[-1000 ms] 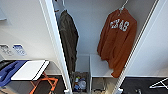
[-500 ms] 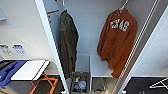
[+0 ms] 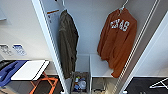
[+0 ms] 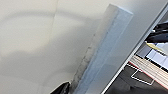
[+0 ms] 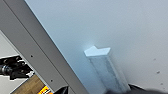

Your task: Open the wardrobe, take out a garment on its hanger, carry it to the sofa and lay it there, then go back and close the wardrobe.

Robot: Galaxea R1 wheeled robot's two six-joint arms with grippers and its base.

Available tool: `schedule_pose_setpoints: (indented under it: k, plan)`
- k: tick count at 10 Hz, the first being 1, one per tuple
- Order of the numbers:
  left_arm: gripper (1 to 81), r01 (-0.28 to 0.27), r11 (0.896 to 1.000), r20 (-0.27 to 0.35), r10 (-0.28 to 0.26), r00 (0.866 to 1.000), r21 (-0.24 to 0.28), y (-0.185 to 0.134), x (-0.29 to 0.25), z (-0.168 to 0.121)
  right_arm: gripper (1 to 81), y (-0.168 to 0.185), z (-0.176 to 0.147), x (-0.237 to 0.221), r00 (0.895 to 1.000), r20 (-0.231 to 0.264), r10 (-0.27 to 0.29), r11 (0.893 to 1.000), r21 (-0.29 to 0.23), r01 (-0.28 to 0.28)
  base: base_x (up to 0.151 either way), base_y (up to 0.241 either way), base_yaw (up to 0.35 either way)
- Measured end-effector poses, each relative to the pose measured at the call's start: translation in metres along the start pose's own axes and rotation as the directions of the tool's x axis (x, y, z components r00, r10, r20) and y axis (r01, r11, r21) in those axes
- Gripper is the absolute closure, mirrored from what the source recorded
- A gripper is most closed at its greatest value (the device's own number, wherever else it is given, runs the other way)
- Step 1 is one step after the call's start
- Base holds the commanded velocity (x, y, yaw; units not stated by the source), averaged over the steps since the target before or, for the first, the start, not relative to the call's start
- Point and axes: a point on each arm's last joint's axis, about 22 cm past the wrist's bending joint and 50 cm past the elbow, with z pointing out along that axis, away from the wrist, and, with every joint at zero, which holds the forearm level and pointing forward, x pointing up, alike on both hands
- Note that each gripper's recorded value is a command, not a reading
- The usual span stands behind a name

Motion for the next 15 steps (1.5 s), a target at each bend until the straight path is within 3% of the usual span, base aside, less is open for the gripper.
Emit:
schedule_pose_setpoints:
  k: [6, 7, 8, 9, 10, 12, 14, 15]
  plan:
    - [1.0, 0.016, 1.0, -0.018, -0.016, 1.0, 0.005, 0.001, -0.002, -0.006, 1.0, 0.005, -0.017, -0.005, 1.0, -0.024, 0.017, 0.999, -0.034, -0.018, 0.0, 0.0, 0.0]
    - [1.0, 0.1, 0.991, 0.071, -0.094, 0.993, -0.088, 0.064, -0.032, -0.009, 1.0, 0.007, -0.02, -0.006, 1.0, -0.025, 0.014, 0.999, -0.042, -0.015, 0.0, 0.0, 0.0]
    - [1.0, 0.192, 0.952, 0.111, -0.169, 0.979, -0.241, 0.154, -0.052, 0.005, 1.0, 0.007, -0.024, -0.007, 0.999, -0.032, 0.016, 0.999, -0.049, -0.018, 0.0, 0.0, 0.0]
    - [1.0, 0.152, 0.962, 0.068, -0.14, 0.988, -0.229, 0.143, -0.036, -0.001, 1.0, 0.01, -0.032, -0.009, 0.999, -0.041, 0.023, 0.997, -0.068, -0.025, 0.0, 0.0, 0.0]
    - [1.0, 0.125, 0.981, 0.074, -0.115, 0.991, -0.148, 0.107, -0.04, -0.017, 1.0, 0.011, -0.037, -0.011, 0.999, -0.046, 0.025, 0.996, -0.079, -0.029, 0.0, 0.0, 0.0]
    - [1.0, 0.169, 0.974, 0.095, -0.156, 0.983, -0.149, 0.118, -0.06, -0.022, 1.0, 0.008, -0.034, -0.01, 0.998, -0.057, 0.03, 0.997, -0.072, -0.034, 0.0, 0.0, 0.0]
    - [1.0, 0.183, 0.974, 0.048, -0.178, 0.983, -0.137, 0.109, -0.057, -0.019, 1.0, 0.009, -0.037, -0.011, 0.997, -0.07, 0.039, 0.996, -0.08, -0.045, 0.0, 0.0, 0.0]
    - [1.0, 0.209, 0.972, 0.058, -0.203, 0.977, -0.111, 0.1, -0.071, -0.018, 1.0, 0.011, -0.042, -0.013, 0.995, -0.093, 0.048, 0.994, -0.095, -0.057, 0.0, 0.0, 0.0]
